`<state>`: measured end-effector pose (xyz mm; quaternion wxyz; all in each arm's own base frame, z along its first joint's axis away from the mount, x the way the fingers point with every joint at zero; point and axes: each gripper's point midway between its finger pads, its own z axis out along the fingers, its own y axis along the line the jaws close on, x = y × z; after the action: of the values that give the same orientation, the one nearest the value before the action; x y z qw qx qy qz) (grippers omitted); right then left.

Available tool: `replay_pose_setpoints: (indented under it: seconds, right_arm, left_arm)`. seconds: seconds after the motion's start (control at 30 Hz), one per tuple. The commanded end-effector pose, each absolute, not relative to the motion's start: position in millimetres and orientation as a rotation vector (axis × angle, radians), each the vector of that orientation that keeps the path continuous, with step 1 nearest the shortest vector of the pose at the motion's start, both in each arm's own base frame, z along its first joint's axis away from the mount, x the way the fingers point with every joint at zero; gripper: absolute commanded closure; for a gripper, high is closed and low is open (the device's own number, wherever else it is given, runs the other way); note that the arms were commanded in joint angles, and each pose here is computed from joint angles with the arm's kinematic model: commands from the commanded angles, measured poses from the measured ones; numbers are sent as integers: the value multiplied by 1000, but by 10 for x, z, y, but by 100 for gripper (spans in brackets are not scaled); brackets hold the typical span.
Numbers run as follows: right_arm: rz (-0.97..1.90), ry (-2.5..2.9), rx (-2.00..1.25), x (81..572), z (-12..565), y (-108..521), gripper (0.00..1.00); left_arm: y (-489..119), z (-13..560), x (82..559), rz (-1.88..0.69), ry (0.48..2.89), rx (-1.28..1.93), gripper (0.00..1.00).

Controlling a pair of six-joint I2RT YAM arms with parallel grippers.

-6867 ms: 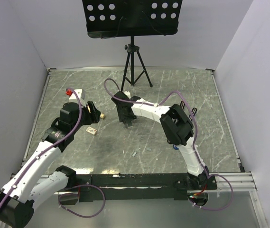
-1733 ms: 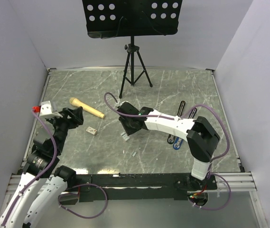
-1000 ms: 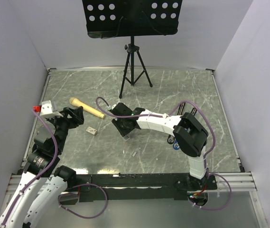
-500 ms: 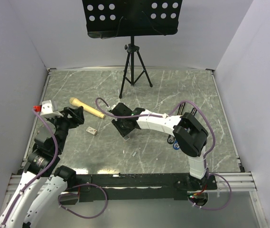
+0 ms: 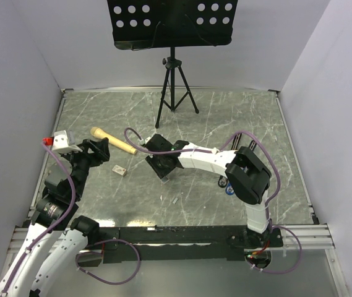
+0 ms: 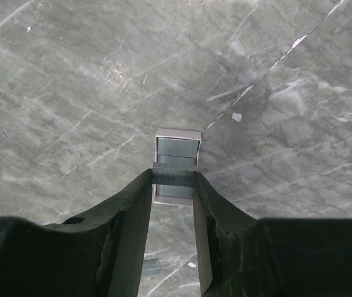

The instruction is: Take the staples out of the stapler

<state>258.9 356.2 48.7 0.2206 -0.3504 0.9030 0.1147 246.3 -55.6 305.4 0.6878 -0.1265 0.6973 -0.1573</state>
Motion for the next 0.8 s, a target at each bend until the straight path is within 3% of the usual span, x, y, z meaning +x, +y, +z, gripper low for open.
replay_pose_setpoints:
  seconds: [0.0, 0.77]
  right_arm:
    - [280, 2507, -995, 2605, 387, 3525, 61]
    - [271, 2494, -1009, 2574, 395, 3527, 56]
  left_arm:
    - [-561, 3102, 2492, -346, 1541, -273, 25]
    - [-564, 3091, 2492, -348, 1545, -272, 24]
